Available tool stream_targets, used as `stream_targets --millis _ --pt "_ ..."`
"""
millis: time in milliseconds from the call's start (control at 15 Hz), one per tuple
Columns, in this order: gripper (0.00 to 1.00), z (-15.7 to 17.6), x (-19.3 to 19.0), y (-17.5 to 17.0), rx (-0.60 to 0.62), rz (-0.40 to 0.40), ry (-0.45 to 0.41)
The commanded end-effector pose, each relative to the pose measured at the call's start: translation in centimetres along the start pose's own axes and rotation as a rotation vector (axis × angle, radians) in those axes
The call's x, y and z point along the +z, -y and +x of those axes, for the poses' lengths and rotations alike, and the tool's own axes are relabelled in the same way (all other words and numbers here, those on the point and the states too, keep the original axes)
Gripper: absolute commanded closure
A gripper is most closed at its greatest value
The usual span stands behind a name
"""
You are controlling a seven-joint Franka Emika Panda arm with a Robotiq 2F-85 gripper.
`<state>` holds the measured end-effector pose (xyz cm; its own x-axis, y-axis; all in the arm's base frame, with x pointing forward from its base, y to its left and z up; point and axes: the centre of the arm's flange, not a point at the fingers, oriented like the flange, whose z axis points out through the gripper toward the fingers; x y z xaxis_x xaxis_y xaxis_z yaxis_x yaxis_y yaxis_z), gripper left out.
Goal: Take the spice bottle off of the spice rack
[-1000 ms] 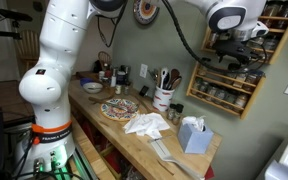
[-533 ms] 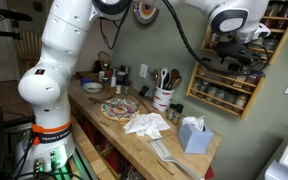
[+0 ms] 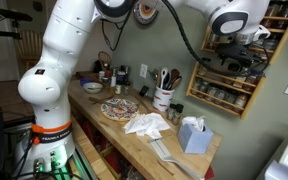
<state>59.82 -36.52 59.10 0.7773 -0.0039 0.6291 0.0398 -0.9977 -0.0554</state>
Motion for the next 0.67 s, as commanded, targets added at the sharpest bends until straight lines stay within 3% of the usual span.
stream_targets --millis 0,267,600 --pt "0.38 0.4 0.2 -0.8 -0.010 0.007 -0.004" --pt "0.69 0.3 -0.1 -1.0 -0.010 0.000 -0.005" --pt "0.69 0.5 -1.1 -1.0 -0.009 0.003 -0.004"
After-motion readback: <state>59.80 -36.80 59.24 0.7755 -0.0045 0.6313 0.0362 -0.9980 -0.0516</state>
